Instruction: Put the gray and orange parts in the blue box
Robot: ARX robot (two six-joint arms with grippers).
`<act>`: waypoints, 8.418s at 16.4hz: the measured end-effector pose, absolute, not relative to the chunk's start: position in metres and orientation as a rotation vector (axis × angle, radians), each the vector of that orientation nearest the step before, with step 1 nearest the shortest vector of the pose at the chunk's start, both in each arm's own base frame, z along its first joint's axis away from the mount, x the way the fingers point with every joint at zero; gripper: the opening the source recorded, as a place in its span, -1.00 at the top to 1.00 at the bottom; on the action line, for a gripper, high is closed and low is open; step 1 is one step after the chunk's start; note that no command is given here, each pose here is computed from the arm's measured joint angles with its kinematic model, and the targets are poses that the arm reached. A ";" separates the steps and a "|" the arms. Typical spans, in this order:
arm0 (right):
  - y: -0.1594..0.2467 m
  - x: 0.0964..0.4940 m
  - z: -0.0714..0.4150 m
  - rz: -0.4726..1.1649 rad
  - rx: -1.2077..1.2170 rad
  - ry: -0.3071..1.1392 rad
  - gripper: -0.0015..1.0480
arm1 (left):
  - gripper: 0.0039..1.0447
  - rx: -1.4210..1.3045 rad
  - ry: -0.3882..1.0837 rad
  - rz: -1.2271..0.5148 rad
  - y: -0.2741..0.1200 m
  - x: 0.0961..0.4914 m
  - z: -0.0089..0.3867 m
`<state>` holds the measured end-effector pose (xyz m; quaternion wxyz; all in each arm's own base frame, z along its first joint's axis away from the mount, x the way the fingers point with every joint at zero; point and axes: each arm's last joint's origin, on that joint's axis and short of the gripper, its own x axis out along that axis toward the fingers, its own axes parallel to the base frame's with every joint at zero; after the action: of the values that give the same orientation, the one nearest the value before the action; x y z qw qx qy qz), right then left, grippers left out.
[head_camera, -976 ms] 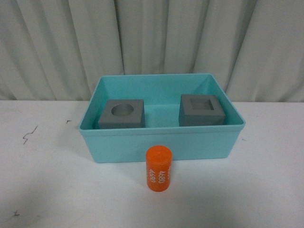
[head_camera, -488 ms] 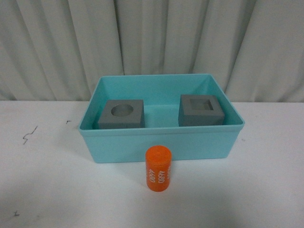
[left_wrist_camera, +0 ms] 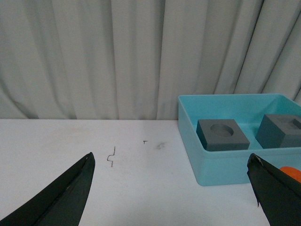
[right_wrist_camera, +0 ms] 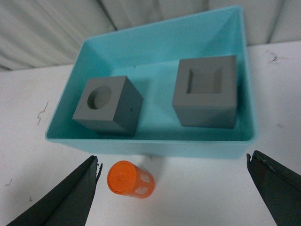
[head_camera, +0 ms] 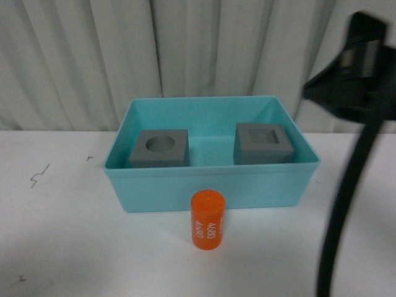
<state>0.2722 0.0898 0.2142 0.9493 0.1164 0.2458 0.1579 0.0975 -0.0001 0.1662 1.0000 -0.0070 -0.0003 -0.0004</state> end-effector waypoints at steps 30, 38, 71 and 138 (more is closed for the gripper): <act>0.200 0.347 0.113 0.571 -0.072 0.978 -0.87 | -0.88 -0.014 0.000 -0.001 0.000 0.097 0.166; 0.205 0.336 0.118 0.598 -0.111 0.977 0.12 | -0.88 -0.014 0.000 -0.001 0.000 0.097 0.166; 0.178 0.460 0.151 0.529 -0.017 0.903 0.14 | -0.88 -0.014 -0.001 -0.001 0.000 0.097 0.166; 0.000 0.097 0.167 -0.002 0.002 -0.004 0.12 | -0.88 -0.014 -0.001 -0.001 0.000 0.097 0.166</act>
<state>0.0972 -0.0001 0.1669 1.0000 0.0009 -0.0022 -0.0010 0.0975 -0.0001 0.1663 1.0000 -0.0070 -0.0003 -0.0004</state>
